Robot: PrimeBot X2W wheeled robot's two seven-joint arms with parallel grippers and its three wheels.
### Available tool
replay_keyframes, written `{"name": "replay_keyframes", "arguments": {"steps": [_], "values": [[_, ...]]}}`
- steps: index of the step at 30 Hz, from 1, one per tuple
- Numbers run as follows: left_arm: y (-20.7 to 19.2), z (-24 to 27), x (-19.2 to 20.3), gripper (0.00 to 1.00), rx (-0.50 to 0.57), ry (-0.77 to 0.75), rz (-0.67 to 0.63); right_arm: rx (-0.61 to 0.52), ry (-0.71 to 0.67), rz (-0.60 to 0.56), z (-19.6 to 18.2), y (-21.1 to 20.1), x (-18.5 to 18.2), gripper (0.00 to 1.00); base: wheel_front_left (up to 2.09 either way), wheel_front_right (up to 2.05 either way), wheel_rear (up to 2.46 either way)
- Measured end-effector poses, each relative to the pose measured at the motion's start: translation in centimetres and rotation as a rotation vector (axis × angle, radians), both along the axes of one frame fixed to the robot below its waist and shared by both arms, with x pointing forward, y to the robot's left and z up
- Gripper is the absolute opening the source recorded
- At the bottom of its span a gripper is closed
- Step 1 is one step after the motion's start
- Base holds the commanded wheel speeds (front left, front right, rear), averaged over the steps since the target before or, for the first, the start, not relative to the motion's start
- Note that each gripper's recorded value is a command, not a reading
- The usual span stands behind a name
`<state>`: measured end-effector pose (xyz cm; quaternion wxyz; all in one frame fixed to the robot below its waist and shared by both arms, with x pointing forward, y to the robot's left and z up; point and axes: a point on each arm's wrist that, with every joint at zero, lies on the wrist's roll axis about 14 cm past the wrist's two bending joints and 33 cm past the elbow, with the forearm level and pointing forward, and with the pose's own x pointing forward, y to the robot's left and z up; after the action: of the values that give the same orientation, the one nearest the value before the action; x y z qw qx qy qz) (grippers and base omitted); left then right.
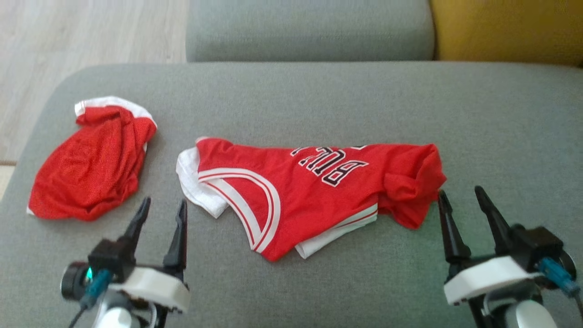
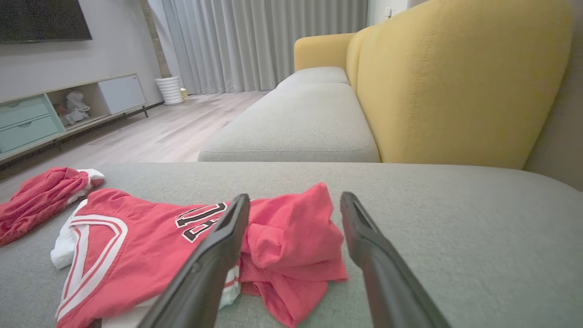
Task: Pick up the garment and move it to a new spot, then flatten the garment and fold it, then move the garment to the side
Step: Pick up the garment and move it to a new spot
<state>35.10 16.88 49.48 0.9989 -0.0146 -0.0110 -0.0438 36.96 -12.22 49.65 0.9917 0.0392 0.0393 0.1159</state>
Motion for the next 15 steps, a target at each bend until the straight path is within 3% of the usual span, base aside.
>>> {"name": "replay_keyframes", "arguments": {"steps": [15], "values": [[-0.1, 0.0, -1.7, 1.00, -0.004, -0.005, 0.009, 0.013, -0.020, -0.026, 1.0, -0.9, -1.7, 1.00, 0.00, 0.00, 0.00]]}}
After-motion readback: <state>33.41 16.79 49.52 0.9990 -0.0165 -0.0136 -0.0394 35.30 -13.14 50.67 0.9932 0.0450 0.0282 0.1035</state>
